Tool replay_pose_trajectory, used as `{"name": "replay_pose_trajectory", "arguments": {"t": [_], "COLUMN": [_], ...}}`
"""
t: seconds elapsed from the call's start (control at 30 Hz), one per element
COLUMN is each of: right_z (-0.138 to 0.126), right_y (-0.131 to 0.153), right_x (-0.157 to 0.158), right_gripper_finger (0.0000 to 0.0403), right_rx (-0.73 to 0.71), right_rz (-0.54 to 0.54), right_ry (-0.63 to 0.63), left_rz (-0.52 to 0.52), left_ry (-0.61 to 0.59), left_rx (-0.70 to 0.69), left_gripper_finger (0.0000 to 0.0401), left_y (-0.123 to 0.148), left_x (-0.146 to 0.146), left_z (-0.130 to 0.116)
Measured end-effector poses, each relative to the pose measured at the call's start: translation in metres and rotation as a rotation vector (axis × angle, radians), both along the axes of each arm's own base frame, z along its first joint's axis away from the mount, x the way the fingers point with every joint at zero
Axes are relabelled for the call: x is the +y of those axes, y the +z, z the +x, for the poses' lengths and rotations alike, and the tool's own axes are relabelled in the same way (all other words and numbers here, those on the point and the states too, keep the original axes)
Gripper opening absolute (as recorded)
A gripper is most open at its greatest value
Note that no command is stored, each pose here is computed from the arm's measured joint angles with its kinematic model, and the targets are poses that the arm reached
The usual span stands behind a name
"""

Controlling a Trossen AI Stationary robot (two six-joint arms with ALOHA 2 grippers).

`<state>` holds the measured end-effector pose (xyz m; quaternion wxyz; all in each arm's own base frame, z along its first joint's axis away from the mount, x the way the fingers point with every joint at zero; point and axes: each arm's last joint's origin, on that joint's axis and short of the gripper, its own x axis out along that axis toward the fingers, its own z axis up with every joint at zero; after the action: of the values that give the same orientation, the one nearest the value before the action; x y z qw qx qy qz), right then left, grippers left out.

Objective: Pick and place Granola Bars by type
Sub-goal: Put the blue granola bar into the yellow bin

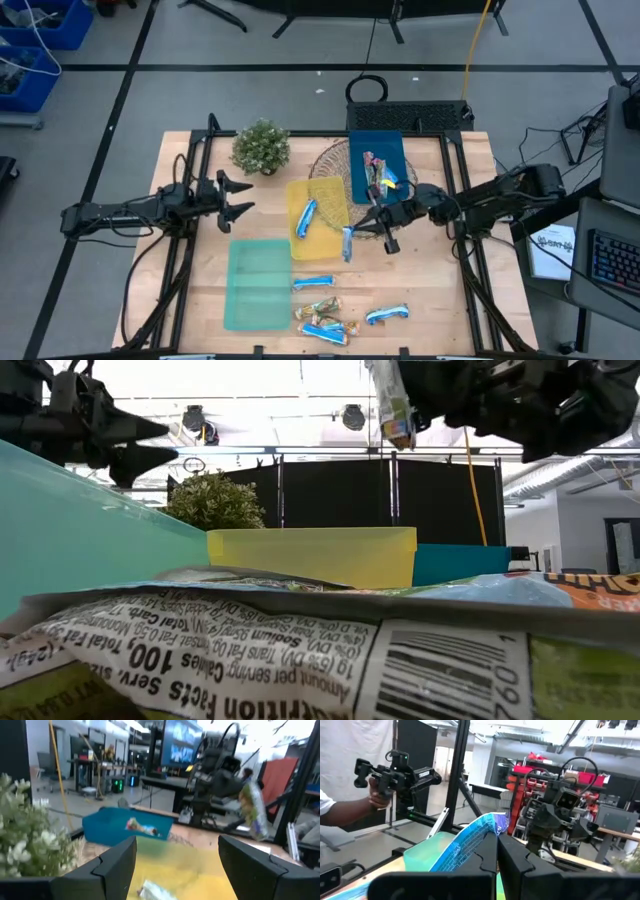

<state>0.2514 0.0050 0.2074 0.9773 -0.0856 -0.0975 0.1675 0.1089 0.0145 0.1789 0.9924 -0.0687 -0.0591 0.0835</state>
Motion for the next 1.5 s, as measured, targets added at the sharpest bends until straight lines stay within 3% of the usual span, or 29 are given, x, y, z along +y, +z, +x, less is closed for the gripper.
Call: {"name": "replay_pose_trajectory", "arguments": {"t": [0.47, 0.83, 1.0, 1.13, 1.27, 1.5], "right_z": [0.006, 0.006, 0.006, 0.006, 0.006, 0.006], "right_y": [-0.007, -0.007, -0.007, -0.007, -0.006, -0.005], "right_x": [-0.007, -0.007, -0.007, -0.007, -0.007, -0.007], "right_gripper_finger": [0.0, 0.0, 0.0, 0.0, 0.0, 0.0], "right_rx": [0.026, 0.025, 0.026, 0.026, 0.014, -0.014], "right_rz": [0.021, 0.017, 0.017, 0.016, -0.007, -0.031], "right_ry": [-0.001, 0.0, 0.0, 0.007, -0.004, -0.01], "left_rz": [-0.015, -0.023, -0.022, -0.027, -0.115, -0.299], "left_ry": [-0.006, 0.093, 0.198, 0.184, 0.164, 0.362], "left_rx": [-0.04, -0.05, -0.046, -0.024, -0.053, -0.067], "left_gripper_finger": [0.0278, 0.0278, 0.0278, 0.0277, 0.0257, 0.019], "left_y": [0.004, 0.004, 0.004, 0.002, 0.003, -0.004], "left_x": [0.0, 0.003, 0.006, 0.006, 0.006, 0.013], "left_z": [0.0, -0.001, -0.002, -0.002, 0.001, 0.01]}}
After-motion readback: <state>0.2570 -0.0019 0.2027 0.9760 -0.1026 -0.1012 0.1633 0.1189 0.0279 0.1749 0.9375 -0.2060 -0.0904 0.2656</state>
